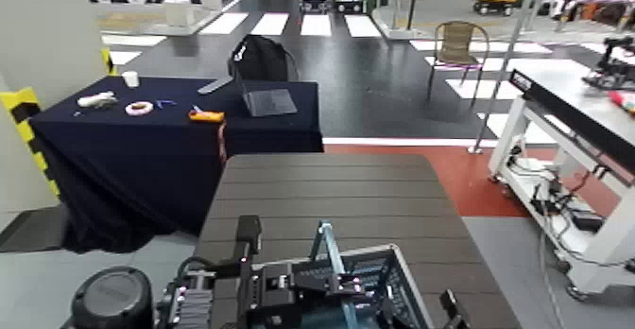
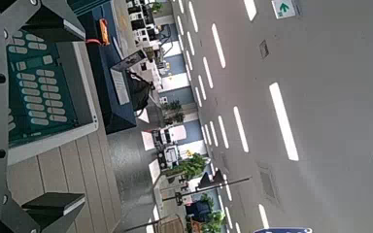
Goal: Place the crate on the table.
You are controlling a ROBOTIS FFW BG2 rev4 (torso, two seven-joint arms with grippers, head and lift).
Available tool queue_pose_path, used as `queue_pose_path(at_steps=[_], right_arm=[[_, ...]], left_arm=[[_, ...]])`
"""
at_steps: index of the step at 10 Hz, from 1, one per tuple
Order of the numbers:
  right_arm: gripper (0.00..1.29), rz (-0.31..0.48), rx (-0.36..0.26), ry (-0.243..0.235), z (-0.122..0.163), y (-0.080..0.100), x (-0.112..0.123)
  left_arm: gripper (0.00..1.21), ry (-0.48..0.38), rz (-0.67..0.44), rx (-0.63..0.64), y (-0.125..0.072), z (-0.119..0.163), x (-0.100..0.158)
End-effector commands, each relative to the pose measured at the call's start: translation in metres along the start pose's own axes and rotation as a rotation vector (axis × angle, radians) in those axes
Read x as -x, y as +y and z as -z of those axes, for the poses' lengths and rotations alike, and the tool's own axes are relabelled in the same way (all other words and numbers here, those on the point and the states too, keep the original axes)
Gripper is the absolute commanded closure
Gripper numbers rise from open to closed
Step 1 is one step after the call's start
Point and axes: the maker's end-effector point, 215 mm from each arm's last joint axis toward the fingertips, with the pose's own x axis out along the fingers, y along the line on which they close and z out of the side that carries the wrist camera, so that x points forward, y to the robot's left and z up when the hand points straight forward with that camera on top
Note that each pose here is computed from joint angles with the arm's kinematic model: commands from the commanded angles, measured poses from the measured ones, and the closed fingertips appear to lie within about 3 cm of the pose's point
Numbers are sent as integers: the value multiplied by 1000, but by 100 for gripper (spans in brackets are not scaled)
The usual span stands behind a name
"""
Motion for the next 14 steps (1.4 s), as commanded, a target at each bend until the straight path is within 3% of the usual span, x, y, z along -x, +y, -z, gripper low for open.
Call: queue_pose_path(at_steps=[1, 10, 14], right_arm=[[13, 0, 0, -3, -1, 0, 0], [13, -6, -6, -2, 0, 4, 0], [13, -7, -10, -6, -1, 5, -1]], left_arm=[[120, 0, -4, 5, 3, -1, -1], [120, 13, -82, -29, 11, -40, -5], [120, 61, -81, -62, 23, -53, -25]])
